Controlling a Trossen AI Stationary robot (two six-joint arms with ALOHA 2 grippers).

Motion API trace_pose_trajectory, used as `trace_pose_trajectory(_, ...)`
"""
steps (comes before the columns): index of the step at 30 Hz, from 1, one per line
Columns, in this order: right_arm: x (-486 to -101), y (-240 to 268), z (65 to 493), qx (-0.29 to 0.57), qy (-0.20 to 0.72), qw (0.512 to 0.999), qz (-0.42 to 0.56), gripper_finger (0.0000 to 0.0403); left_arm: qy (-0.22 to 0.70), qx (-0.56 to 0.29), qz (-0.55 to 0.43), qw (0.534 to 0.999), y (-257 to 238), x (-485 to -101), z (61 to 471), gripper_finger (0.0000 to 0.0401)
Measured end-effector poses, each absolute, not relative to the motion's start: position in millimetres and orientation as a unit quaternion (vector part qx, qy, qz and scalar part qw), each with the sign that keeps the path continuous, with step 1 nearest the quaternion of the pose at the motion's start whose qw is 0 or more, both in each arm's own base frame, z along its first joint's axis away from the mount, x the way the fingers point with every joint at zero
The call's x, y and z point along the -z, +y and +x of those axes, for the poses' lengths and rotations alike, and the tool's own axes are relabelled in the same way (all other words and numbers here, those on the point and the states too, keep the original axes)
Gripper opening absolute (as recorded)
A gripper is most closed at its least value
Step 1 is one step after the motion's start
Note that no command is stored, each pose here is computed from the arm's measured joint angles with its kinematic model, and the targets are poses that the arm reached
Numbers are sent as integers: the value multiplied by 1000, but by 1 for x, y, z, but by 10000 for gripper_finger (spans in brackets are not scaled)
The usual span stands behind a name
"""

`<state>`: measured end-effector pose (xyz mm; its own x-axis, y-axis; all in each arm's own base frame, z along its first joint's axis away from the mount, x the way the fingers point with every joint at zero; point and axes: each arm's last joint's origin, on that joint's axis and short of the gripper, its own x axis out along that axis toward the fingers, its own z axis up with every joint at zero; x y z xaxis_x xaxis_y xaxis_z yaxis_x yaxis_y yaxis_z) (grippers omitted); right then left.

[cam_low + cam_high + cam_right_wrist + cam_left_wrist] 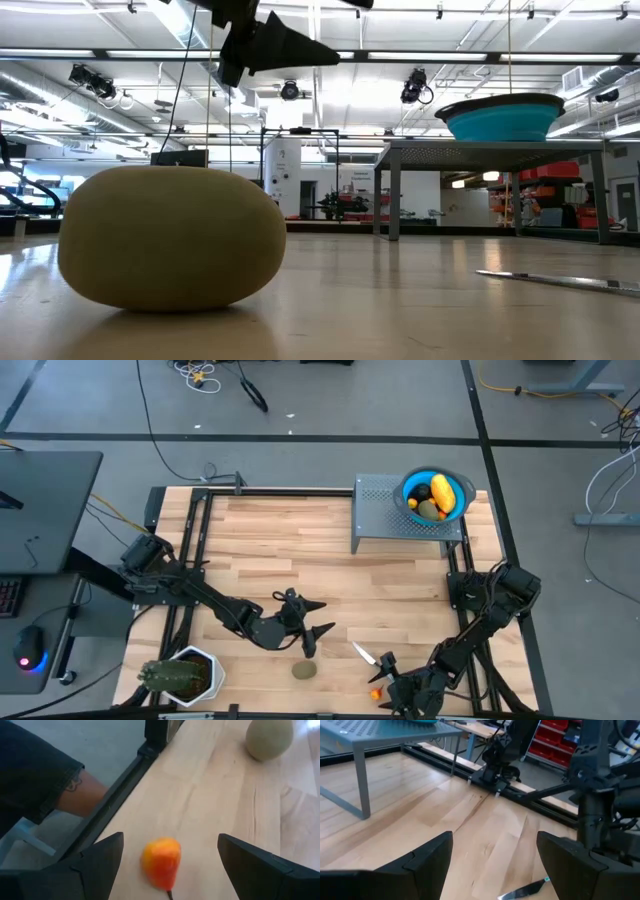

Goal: Pick & Place Fruit
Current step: Put the yellow peach into the blue strainer bowl on the shelf

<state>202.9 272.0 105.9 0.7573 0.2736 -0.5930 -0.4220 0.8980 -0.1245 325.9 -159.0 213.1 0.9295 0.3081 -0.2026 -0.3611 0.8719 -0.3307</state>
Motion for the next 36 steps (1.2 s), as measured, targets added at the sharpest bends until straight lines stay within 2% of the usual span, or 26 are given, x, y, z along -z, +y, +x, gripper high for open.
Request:
trace_pose_trajectory(10,-103,270,202,-181,307,923,-142,289,77,-165,-180,967,-159,-213,326,295)
trace_pose_trajectory(30,-91,268,206,-170,317,922,-147,282,81,-160,-175,968,-160,-212,326,295)
trace_pose_trajectory(36,-91,268,206,-172,317,921,-146,254,82,-160,-175,968,-160,-212,326,295)
